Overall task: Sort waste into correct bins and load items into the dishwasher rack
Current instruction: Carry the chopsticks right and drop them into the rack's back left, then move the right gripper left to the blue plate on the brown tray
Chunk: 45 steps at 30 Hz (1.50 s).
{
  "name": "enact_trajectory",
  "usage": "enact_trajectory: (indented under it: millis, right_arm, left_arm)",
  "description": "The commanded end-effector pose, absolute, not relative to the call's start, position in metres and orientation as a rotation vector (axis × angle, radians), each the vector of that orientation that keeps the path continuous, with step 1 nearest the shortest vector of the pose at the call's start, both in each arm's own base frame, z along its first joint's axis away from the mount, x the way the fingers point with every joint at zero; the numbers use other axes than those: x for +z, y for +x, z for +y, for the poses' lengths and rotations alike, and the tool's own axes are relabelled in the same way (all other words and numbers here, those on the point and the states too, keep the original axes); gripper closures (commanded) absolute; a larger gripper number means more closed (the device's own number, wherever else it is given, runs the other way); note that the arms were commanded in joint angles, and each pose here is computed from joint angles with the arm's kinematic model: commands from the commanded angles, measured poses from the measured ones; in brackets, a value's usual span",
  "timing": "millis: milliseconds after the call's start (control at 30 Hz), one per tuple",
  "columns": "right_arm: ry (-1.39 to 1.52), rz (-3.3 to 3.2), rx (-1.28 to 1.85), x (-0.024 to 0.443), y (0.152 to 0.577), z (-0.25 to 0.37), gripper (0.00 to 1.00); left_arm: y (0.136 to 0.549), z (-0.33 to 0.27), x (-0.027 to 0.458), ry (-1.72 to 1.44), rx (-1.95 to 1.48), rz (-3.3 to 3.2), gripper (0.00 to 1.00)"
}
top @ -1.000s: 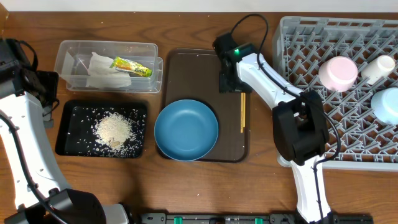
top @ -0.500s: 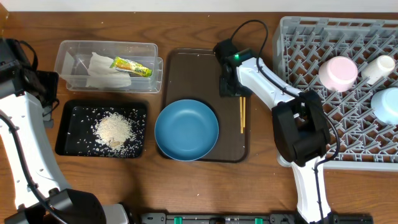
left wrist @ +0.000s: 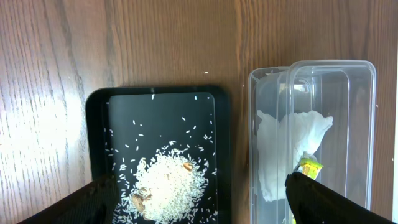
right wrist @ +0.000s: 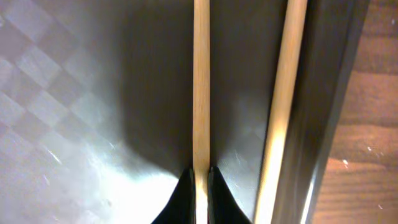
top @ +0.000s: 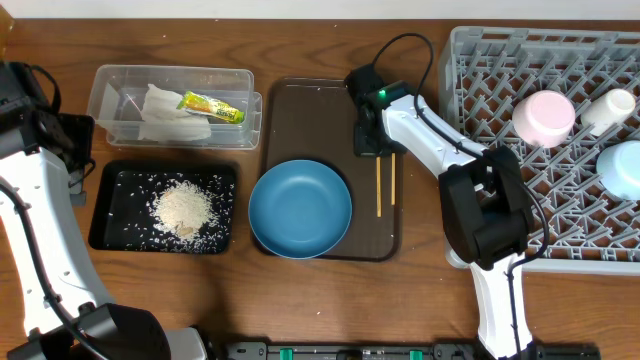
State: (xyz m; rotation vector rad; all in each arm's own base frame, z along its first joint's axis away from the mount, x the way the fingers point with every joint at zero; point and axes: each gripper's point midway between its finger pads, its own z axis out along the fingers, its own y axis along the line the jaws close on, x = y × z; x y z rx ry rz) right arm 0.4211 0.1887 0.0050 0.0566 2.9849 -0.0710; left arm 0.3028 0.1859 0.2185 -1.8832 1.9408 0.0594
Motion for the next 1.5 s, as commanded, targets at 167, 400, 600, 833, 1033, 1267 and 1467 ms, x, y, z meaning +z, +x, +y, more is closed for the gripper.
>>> enact_trajectory:
  millis: [167,400,600,833,1033,1267,1467]
  right_arm:
    - [-0.075,2.727,0.019,0.141,0.47,0.156,0.99]
    - [-0.046,2.523,-0.027,0.238,0.484,0.069,0.99]
    - [-0.002,2.526,0.07,0.241,0.486,0.02,0.98]
    - [0.002,2.556,0.229,0.204,0.496,0.012,0.99]
    - [-0.009,2.625,0.28,0.162,0.499,0.021,0.96]
    - [0.037,2.674,0.298,0.144,0.498,0.025,0.23]
    - [0.033,2.686,0.512,0.147,0.488,0.05,0.19]
  left_arm:
    - [0.302,0.188,0.218,-1.887,0.07,1.939,0.11]
    - [0.302,0.188,0.218,-1.888,0.07,1.939,0.11]
    - [0.302,0.188,0.218,-1.888,0.07,1.939,0.11]
    - [0.302,0.188,0.218,-1.888,0.07,1.939,0.11]
    - [0.302,0.188,0.218,-1.887,0.07,1.939,0.11]
    - [0.302,0.188,0.218,-1.888,0.07,1.939,0.11]
    - [0.302,0.188,0.218,-1.887,0.07,1.939,0.11]
